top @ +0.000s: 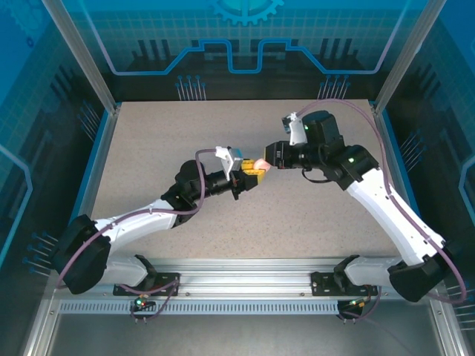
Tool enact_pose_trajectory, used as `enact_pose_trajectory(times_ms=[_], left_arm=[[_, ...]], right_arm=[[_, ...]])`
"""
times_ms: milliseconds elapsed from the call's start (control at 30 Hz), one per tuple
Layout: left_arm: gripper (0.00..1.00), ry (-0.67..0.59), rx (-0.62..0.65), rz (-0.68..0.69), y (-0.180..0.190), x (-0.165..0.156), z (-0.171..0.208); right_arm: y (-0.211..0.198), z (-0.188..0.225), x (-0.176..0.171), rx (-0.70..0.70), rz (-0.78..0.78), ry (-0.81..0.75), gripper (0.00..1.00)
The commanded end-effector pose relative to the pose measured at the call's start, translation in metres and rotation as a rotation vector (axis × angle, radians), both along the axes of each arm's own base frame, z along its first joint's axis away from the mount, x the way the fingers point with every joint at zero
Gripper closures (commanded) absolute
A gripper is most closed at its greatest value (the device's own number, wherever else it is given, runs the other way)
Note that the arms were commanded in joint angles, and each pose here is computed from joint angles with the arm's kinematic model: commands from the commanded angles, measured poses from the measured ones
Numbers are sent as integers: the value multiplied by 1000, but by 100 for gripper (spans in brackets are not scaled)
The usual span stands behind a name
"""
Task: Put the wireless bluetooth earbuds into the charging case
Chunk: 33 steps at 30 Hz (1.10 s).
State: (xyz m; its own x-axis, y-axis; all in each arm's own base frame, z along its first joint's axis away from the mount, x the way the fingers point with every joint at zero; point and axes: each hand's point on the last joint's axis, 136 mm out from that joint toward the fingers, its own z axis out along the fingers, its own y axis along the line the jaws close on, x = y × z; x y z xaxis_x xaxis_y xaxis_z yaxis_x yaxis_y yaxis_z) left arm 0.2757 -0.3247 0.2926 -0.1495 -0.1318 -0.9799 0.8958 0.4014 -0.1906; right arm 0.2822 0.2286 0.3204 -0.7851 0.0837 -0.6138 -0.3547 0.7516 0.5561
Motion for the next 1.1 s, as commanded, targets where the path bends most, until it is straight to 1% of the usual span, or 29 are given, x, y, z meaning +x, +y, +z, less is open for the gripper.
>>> enact_pose_trajectory(times_ms=[0,33,133,200,300,467,700,833,1067], left_arm=[[100,-44,-48,60,5,14,25],[100,-35,-45,63,6,15,22],[100,-7,-36,82,7,17,16],[100,22,-28,103,9,21,8],[100,81,-20,140,11,28,-4],[100,180,-11,202,13,40,-31],[100,357,1,315,13,63,-81],[100,451,-2,356,9,77,-106],[100,606,-22,376,-15,103,-143]], right_arm=[[-23,5,-4,-3,-72,-10,73],[-27,5,-4,0,-85,-13,71],[-38,-3,-2,-6,-121,-5,60],[-47,-14,-1,-22,-155,3,53],[-64,-41,-1,-59,-216,36,46],[-90,-91,-3,-131,-307,92,43],[-119,-155,-16,-192,-389,193,41],[-129,-169,-22,-186,-413,216,40],[-140,-171,-23,-172,-436,220,40]])
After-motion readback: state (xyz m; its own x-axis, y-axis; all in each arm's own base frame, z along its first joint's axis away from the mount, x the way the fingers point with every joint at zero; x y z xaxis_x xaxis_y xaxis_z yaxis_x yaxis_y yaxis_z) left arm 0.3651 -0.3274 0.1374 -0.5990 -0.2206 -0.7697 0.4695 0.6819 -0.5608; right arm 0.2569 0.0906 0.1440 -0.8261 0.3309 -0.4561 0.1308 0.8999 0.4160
